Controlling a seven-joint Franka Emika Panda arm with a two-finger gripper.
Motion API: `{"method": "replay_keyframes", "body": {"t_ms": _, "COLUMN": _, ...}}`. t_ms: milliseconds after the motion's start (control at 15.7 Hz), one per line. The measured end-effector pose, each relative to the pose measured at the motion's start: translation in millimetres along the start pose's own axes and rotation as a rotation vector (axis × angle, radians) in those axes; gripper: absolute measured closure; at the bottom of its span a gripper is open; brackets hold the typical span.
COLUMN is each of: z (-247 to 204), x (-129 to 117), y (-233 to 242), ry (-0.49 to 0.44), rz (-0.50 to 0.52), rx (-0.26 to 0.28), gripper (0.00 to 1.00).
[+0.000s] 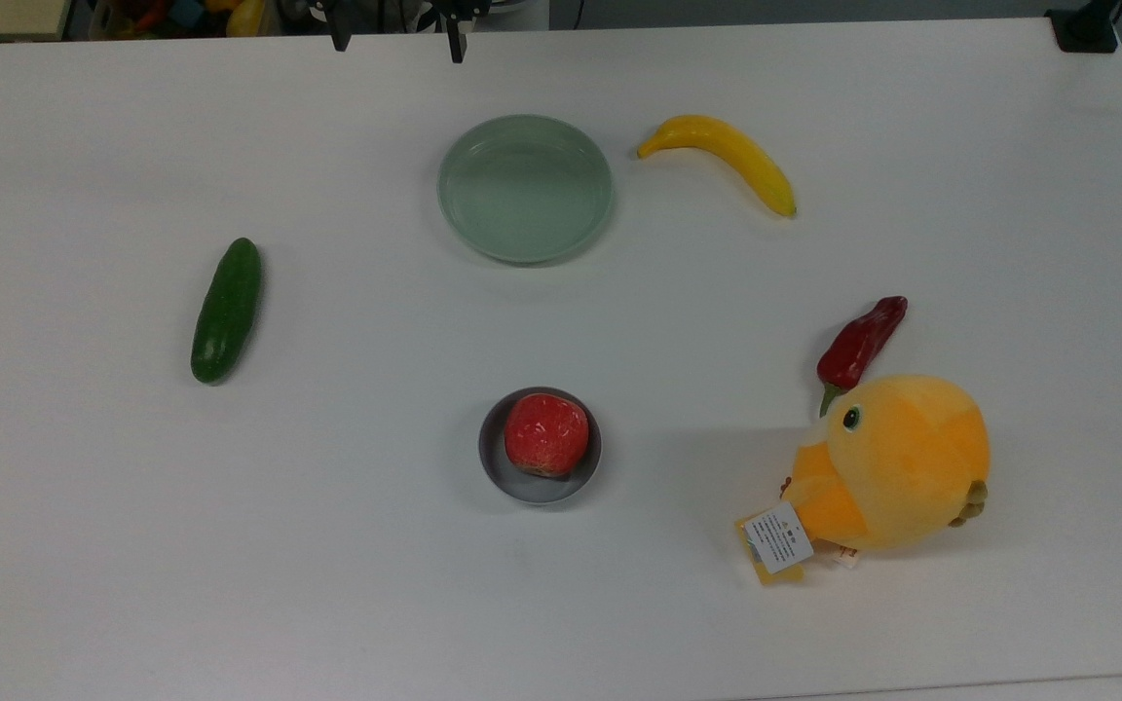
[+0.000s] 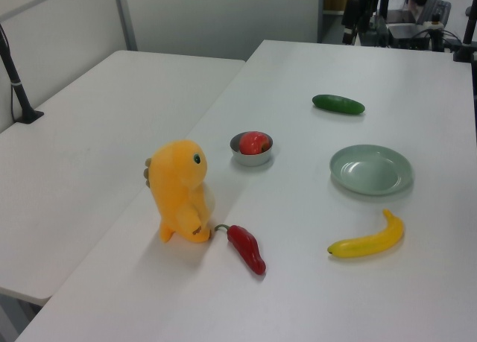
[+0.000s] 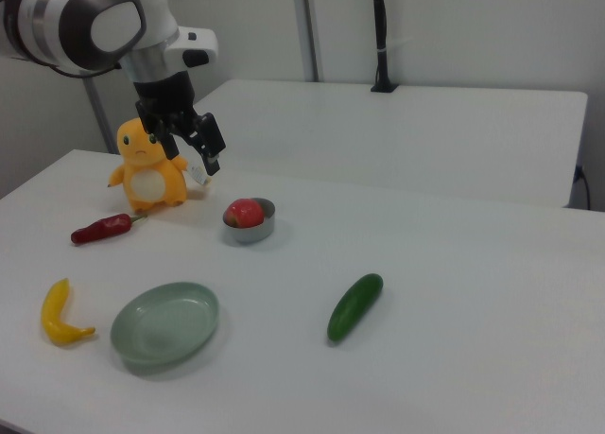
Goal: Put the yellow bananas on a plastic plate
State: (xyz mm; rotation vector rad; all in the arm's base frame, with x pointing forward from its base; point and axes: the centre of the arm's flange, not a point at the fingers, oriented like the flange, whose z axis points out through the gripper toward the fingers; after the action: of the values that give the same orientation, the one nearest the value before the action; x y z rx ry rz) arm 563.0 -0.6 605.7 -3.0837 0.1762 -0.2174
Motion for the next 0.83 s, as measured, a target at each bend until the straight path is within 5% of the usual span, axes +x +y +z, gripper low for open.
{"method": "replay_keyframes", "body": {"t_ms": 829, "z": -2.8, "x": -5.2, "y": -0.5, "ry": -0.015, "rz": -0.061, "rx": 0.000, "gripper": 0.00}}
